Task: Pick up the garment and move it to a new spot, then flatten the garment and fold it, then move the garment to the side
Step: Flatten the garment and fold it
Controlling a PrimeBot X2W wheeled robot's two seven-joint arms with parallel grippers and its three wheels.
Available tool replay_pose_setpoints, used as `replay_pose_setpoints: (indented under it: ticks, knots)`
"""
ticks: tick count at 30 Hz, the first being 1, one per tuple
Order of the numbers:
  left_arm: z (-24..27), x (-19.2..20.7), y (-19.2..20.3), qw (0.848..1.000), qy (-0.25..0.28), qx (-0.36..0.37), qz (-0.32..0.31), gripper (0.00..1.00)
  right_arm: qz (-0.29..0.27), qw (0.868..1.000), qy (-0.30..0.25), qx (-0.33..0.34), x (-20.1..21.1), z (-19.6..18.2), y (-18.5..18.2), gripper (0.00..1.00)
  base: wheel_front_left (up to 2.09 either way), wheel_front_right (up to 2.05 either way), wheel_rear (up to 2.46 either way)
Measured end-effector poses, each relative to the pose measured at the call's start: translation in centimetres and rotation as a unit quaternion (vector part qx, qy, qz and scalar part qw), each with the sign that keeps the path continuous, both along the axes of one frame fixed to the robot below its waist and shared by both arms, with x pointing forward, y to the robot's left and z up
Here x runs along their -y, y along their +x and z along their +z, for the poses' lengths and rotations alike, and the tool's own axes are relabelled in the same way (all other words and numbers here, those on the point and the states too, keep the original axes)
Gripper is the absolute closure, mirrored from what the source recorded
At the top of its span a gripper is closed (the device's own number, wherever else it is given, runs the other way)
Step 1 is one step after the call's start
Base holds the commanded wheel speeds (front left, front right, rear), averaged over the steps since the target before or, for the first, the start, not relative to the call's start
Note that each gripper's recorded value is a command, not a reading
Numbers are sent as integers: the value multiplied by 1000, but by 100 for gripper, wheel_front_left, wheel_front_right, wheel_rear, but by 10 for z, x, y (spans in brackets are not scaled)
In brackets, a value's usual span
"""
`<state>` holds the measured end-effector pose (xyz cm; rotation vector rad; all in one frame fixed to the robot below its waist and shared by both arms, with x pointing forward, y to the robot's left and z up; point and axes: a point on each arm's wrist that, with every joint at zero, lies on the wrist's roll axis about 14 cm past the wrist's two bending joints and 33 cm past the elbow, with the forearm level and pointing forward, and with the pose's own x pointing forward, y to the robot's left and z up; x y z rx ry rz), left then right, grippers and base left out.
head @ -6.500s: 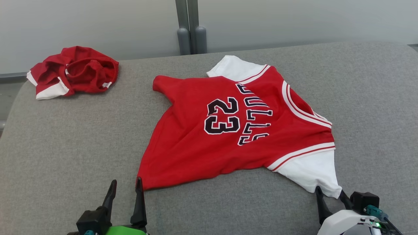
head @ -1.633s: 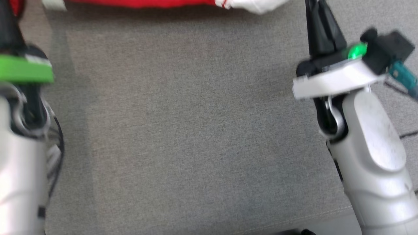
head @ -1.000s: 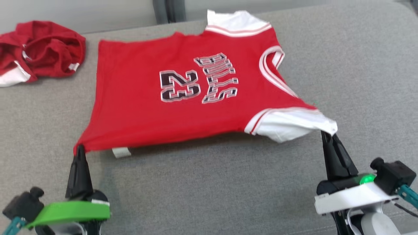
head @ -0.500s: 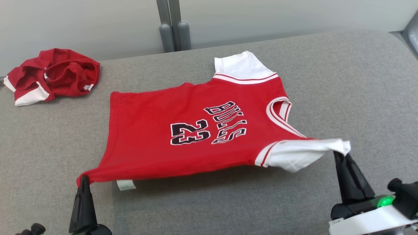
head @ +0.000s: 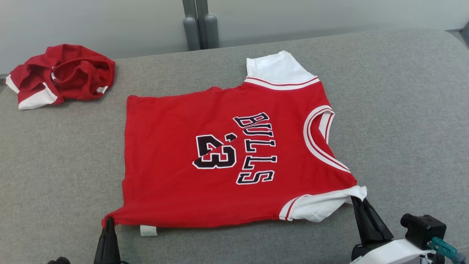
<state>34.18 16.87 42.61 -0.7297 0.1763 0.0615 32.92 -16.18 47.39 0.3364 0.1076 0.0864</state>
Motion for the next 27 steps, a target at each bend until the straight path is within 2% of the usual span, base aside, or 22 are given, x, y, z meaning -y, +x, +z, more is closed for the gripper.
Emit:
replay_pose_setpoints:
  ticks: [6,16,27]
  knots:
    - [-5,11,15,1000,-3,-6,-15,100,1,1000,-1,11,-1,1,21,100,0,0,0]
    - [3,21,71,999,17,15,-36,100,-7,999,-16,40,3,8,82,100,0,0,0]
    - [-22,21,98,998,43,-20,-46,100,14,999,-33,-1,-10,-25,126,100,0,0,0]
